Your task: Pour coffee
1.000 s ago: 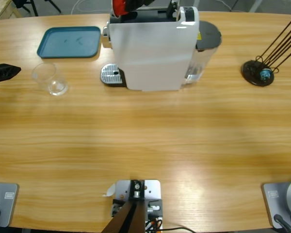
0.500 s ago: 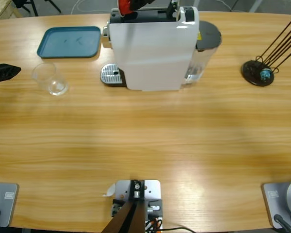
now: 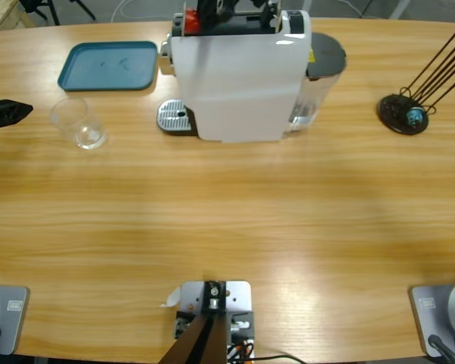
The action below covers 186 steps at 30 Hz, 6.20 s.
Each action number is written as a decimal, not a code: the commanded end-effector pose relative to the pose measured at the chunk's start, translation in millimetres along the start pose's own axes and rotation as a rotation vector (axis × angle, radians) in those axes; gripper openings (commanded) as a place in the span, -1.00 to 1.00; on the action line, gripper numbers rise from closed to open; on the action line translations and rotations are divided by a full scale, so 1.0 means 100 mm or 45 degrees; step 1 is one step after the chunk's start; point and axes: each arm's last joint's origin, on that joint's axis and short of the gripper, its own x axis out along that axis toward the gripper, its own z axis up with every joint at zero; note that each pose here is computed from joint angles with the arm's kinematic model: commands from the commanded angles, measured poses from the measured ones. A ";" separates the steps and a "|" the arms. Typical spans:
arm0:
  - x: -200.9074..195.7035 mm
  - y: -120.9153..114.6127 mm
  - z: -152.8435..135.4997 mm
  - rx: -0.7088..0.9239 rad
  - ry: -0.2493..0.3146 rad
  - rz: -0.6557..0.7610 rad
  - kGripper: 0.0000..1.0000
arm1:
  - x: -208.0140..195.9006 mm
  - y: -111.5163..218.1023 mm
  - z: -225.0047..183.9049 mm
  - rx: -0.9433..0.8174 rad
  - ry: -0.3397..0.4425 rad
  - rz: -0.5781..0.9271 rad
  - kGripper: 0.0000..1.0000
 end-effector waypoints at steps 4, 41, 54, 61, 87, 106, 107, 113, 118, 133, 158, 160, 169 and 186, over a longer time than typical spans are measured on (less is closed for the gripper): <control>0.08 0.01 -0.10 0.018 0.060 -0.010 1.00 | 0.04 -0.13 -0.06 0.021 0.059 -0.007 -1.00; 0.09 0.01 -0.10 0.019 0.063 -0.016 1.00 | 0.28 -0.18 -0.10 0.019 0.202 0.014 -1.00; 0.09 0.01 -0.10 0.019 0.063 -0.016 1.00 | 0.32 -0.16 -0.10 0.029 0.225 0.047 -0.91; 0.09 0.01 -0.10 0.019 0.065 -0.016 1.00 | 0.35 -0.18 -0.08 0.046 0.257 0.115 0.29; 0.11 0.00 -0.10 0.020 0.072 -0.036 1.00 | -2.18 0.61 0.44 0.268 -0.131 -0.213 -1.00; 0.10 0.00 -0.10 0.020 0.068 -0.037 1.00 | -0.66 0.52 -0.27 0.669 0.052 -1.069 -1.00; 0.10 0.00 -0.10 0.020 0.068 -0.037 1.00 | -0.61 0.51 -0.28 0.657 0.063 -1.063 -1.00; 0.10 0.00 -0.10 0.020 0.070 -0.037 1.00 | -0.44 0.47 -0.24 0.599 0.076 -1.025 -1.00; 0.11 0.00 -0.10 0.020 0.070 -0.037 1.00 | -0.32 0.53 -0.05 0.557 0.050 -1.002 -1.00; 0.11 -0.01 -0.10 0.020 0.074 -0.038 1.00 | 0.17 0.78 0.33 0.530 0.077 -0.901 -1.00; 0.13 -0.01 -0.09 0.021 0.080 -0.037 1.00 | 1.06 1.11 0.31 0.566 0.136 -0.660 -1.00; 0.13 -0.01 -0.09 0.021 0.080 -0.037 1.00 | 1.10 1.13 0.28 0.572 0.149 -0.656 -1.00; 0.11 0.00 -0.10 0.020 0.076 -0.038 1.00 | 1.26 1.19 0.17 0.572 0.196 -0.652 -1.00; 0.11 0.00 -0.10 0.020 0.076 -0.037 1.00 | 1.51 1.31 -0.08 0.591 0.278 -0.629 -1.00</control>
